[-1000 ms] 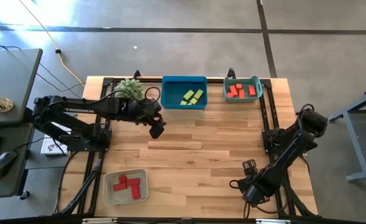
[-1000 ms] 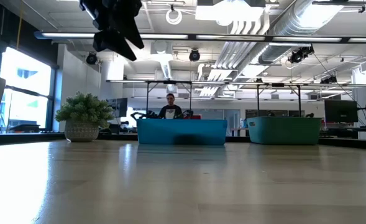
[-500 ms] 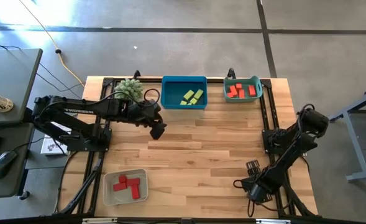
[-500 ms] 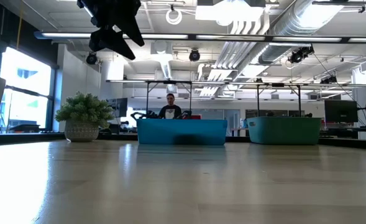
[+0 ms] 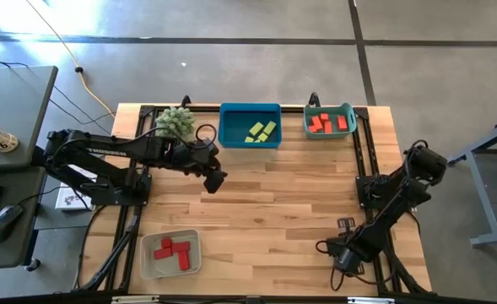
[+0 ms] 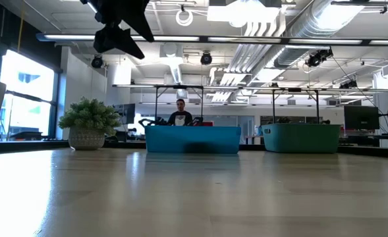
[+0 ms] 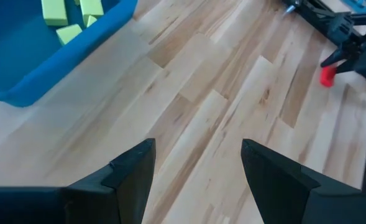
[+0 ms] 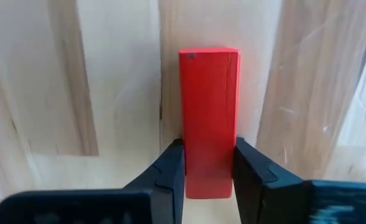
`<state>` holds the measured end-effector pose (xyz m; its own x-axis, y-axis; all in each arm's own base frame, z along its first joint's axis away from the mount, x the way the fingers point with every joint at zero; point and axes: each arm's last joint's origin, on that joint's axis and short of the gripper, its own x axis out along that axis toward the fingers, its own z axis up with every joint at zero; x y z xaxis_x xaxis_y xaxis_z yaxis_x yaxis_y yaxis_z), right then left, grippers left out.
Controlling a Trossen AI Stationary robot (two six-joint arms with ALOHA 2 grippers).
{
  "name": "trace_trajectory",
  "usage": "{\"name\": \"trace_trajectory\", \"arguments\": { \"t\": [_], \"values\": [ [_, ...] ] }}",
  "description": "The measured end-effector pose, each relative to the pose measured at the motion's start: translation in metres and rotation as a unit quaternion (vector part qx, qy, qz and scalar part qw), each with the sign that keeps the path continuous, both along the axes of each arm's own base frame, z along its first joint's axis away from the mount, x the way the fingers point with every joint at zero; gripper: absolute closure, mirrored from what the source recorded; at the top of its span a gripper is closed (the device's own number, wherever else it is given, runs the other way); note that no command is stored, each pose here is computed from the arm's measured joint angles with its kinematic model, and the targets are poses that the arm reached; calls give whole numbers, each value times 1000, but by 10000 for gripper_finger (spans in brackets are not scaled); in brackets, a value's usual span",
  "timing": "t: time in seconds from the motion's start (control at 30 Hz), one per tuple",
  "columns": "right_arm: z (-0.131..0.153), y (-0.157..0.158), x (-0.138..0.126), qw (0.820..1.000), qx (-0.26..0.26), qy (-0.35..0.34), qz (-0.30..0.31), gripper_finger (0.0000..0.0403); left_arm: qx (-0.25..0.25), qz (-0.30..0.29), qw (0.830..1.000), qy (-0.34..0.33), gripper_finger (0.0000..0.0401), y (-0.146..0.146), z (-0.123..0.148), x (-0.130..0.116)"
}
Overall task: Sort & place blocks by color
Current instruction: Put the red block into the gray bin
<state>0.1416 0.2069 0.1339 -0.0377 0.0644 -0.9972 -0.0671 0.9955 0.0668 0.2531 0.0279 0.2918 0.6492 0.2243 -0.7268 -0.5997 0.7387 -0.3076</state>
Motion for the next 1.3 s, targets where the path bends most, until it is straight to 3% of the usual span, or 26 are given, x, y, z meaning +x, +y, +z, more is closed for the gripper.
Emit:
{"name": "trace_trajectory", "arguments": {
  "t": [0.23, 0.4, 0.53, 0.7, 0.87, 1.03, 1.3],
  "values": [
    [6, -5, 21, 996, 11, 1, -91, 329, -32, 10, 999, -8, 174, -3, 0, 0],
    [24, -6, 58, 983, 38, -101, -152, 329, -49, -17, 998, -26, 174, -5, 2, 3],
    [42, -13, 92, 959, 75, -175, -208, 329, -37, -65, 996, -44, 174, -7, 6, 7],
    [66, -32, 125, 930, 59, -244, -269, 329, -73, -61, 992, -77, 174, -10, 10, 10],
    [96, -52, 154, 907, 31, -316, -277, 328, -144, -43, 983, -104, 174, -12, 13, 13],
    [122, -80, 177, 885, -12, -371, -280, 328, -153, -34, 982, -106, 174, -11, 13, 13],
    [148, -123, 200, 886, -70, -403, -220, 327, -177, 7, 978, -111, 174, -6, 13, 13]
  ]
}}
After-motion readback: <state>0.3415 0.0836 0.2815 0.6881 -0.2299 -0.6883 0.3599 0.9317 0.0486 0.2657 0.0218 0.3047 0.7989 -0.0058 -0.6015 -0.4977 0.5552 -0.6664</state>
